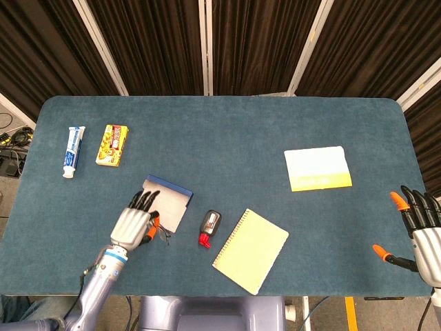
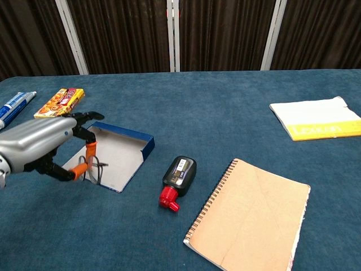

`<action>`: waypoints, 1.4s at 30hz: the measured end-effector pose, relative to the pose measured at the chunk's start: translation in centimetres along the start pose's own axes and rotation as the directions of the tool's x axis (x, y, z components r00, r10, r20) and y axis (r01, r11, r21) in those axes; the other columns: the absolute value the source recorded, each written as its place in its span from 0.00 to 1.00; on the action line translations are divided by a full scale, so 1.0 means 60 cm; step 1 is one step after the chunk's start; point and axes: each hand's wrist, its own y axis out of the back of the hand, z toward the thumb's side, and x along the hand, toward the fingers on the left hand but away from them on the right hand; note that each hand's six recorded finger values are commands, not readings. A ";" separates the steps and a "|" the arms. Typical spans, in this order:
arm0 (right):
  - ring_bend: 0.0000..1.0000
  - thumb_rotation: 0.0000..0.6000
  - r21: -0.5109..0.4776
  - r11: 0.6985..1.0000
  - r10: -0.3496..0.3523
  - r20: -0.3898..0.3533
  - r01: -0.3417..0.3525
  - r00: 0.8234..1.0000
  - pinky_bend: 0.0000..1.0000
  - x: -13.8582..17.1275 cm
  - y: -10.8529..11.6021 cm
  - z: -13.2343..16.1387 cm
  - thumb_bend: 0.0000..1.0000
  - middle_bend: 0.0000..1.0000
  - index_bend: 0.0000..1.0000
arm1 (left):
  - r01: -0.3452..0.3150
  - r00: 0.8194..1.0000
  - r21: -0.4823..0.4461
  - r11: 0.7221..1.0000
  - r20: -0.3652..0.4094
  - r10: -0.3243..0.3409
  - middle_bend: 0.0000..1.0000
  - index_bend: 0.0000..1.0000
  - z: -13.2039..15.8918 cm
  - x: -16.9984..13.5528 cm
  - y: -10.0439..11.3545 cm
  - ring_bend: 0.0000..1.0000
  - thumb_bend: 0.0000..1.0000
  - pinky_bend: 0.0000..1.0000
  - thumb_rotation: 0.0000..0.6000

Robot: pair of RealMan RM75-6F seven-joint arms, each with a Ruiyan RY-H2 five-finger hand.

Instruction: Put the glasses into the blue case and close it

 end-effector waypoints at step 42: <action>0.00 1.00 0.041 0.999 0.025 0.070 -0.028 0.997 0.00 -0.015 -0.019 -0.018 0.00 0.00 0.00 | -0.054 0.994 0.136 0.989 0.100 0.040 0.00 0.00 -0.046 0.129 0.004 0.00 0.13 0.00 1.00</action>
